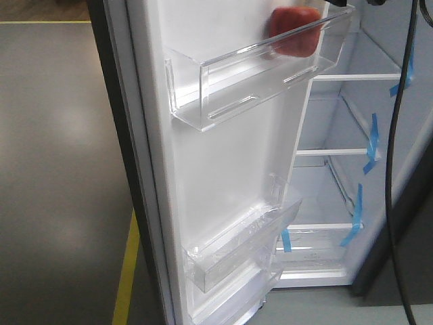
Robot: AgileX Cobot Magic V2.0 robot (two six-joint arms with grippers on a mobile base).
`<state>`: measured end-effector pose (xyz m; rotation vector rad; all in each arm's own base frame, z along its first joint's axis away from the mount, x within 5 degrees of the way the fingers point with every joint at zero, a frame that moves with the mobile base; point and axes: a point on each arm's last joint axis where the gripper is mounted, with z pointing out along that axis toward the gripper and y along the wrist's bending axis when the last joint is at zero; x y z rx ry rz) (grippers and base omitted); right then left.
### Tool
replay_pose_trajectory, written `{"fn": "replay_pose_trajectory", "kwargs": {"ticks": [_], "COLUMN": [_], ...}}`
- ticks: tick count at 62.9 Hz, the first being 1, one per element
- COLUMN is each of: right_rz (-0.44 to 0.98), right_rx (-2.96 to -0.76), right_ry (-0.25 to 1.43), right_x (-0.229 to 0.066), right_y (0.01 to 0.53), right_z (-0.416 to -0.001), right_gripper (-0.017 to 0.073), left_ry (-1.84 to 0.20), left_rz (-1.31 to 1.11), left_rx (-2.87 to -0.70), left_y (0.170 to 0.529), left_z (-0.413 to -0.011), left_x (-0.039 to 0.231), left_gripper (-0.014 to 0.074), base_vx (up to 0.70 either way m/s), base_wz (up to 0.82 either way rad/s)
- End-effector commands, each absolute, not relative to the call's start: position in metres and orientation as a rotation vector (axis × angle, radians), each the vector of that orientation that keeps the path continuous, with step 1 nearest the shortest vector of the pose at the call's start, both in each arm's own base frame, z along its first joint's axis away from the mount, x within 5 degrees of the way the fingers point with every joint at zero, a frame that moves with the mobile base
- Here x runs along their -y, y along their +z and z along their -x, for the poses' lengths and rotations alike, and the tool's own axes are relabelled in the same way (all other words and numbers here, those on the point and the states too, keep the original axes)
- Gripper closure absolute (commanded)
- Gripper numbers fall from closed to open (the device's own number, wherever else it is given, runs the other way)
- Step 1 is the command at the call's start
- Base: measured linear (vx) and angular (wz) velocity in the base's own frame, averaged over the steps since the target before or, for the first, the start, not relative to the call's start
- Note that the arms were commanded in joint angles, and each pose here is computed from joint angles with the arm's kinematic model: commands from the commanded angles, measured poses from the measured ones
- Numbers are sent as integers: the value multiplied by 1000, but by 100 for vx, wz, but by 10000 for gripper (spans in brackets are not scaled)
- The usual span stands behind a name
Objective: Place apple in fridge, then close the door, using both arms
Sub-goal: 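Lower the apple in the right gripper into the upper clear door bin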
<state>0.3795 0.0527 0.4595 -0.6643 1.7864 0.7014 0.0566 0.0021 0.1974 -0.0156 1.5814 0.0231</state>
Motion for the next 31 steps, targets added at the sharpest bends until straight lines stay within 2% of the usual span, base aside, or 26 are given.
{"fn": "replay_pose_trajectory", "kwargs": {"ticks": [1, 8, 14, 21, 29, 31], "right_rz": [627, 624, 633, 693, 812, 849], "right_rx": [-1659, -1645, -1628, -1618, -1603, -1601], "right_ry": [711, 744, 782, 797, 783, 775], "right_x": [-53, -55, -57, -60, -64, -65], "right_y": [492, 494, 499, 509, 521, 524], "right_z": [-363, -362, -355, -336, -308, -301], "right_gripper": [-18, 19, 100, 284, 558, 578], "left_ry": [-1, -1, -1, -1, -1, -1], "left_rz": [4, 4, 4, 4, 4, 4], "left_rx": [-1520, -1520, -1520, -1520, -1519, -1519], "left_y": [196, 196, 196, 196, 196, 196], "left_z": [-57, -57, -57, -57, -57, -57], "left_x": [0, 0, 0, 0, 0, 0], "left_gripper": [601, 601, 601, 601, 601, 601], "base_vx": [0, 0, 0, 0, 0, 0], "base_wz": [0, 0, 0, 0, 0, 0]}}
